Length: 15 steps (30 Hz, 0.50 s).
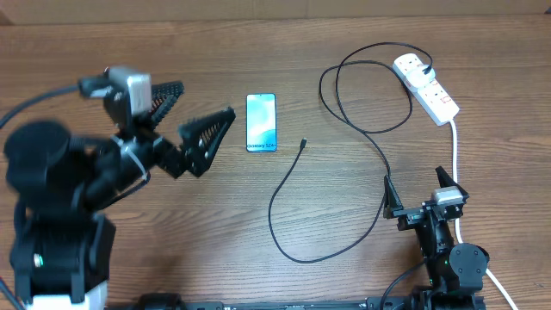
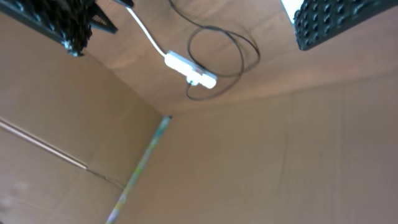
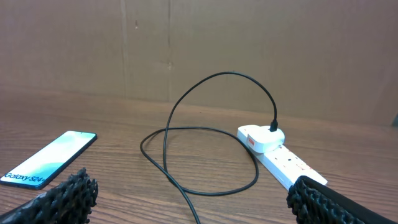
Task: Plug charger to phone and switch on socket
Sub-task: 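Move the left gripper over the phone and lower it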
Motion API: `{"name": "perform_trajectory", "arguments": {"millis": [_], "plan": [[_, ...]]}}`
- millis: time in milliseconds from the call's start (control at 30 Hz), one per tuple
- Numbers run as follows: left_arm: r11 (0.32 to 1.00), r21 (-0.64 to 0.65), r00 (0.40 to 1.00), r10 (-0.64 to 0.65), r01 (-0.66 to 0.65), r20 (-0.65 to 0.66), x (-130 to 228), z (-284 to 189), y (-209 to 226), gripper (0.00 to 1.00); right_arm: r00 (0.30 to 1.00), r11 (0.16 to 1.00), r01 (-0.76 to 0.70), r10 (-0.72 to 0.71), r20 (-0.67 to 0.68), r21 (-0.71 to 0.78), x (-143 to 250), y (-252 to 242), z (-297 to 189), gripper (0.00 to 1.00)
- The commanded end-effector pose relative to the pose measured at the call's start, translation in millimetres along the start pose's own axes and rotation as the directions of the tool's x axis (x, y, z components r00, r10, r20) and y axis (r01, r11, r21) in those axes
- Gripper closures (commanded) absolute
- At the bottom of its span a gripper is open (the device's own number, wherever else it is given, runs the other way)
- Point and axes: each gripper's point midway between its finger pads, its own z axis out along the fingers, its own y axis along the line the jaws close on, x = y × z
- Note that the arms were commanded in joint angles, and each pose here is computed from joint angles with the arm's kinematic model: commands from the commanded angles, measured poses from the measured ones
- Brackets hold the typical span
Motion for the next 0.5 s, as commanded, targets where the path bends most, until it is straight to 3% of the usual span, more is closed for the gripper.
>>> {"name": "perform_trajectory", "arguments": {"millis": [0,100,133,233,300,467], "plan": [[0.996,-0.086,0.997,-0.033,0.028,-0.067,-7,10,6,0.0,1.0,1.0,0.002,-0.002,0.006,0.003,1,-1,0,0.0],[0.946,-0.325,0.978,-0.086,0.02,-0.19,8,18,34,0.0,1.0,1.0,0.002,-0.002,0.006,0.003,1,-1,0,0.0],[0.885,-0.465,0.961,-0.136,0.008,-0.242,16,19,49,0.0,1.0,1.0,0.002,-0.002,0.006,0.003,1,-1,0,0.0],[0.748,-0.661,0.928,-0.199,-0.065,-0.316,30,18,71,0.0,1.0,1.0,0.002,-0.002,0.006,0.003,1,-1,0,0.0],[0.72,-0.682,0.907,-0.192,-0.129,-0.375,38,29,73,0.0,1.0,1.0,0.002,-0.002,0.006,0.003,1,-1,0,0.0],[0.825,-0.556,0.837,-0.233,-0.1,-0.496,76,82,50,0.0,1.0,1.0,0.002,-0.002,0.006,0.003,1,-1,0,0.0]]}}
